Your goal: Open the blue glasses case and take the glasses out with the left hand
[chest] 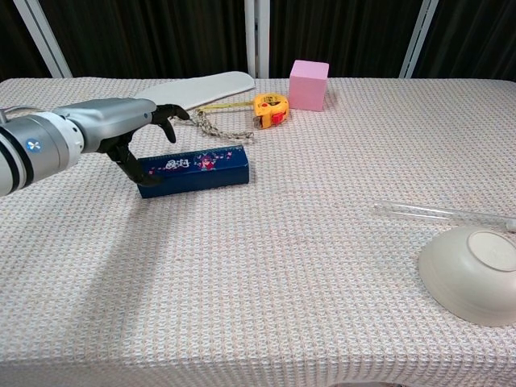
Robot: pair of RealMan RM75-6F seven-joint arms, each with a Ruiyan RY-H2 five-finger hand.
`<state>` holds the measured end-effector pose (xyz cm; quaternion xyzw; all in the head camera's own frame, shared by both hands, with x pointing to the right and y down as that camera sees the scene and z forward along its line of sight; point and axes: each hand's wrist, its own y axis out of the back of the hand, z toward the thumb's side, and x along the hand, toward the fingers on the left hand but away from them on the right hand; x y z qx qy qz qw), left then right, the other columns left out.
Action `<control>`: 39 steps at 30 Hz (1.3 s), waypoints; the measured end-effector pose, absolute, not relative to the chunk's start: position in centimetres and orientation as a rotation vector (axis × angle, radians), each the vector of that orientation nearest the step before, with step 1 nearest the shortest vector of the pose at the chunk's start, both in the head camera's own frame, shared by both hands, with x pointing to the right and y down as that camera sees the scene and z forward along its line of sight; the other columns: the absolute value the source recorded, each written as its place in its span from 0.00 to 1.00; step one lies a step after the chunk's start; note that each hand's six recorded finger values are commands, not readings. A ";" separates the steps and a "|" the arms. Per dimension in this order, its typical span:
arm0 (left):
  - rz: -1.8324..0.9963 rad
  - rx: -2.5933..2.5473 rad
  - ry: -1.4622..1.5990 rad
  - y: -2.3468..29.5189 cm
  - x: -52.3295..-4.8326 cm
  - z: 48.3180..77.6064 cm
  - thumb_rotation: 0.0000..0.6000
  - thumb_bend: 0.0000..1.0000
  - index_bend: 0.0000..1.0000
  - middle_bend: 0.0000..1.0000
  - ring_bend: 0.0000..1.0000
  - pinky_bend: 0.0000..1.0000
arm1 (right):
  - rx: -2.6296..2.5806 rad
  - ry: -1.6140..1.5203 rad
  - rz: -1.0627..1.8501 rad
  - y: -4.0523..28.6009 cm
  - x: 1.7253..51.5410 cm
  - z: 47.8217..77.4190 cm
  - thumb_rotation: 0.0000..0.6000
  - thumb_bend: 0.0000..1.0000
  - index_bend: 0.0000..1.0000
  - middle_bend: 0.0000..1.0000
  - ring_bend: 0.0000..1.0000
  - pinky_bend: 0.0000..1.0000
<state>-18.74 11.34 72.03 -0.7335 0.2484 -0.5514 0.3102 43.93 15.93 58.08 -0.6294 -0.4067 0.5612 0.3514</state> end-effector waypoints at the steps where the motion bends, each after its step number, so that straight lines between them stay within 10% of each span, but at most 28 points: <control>1: -1.460 -1.933 0.652 11.3 -18.7 72.0 1.00 0.27 0.13 0.22 0.01 0.11 | -1.629 -1.053 1.453 15.9 43.9 58.1 1.00 0.33 0.00 0.00 0.00 0.00; 39: -1.615 -1.858 0.546 10.7 -17.6 71.7 1.00 0.30 0.23 0.25 0.01 0.13 | -1.636 -1.046 1.465 15.9 44.0 58.4 1.00 0.33 0.00 0.00 0.00 0.00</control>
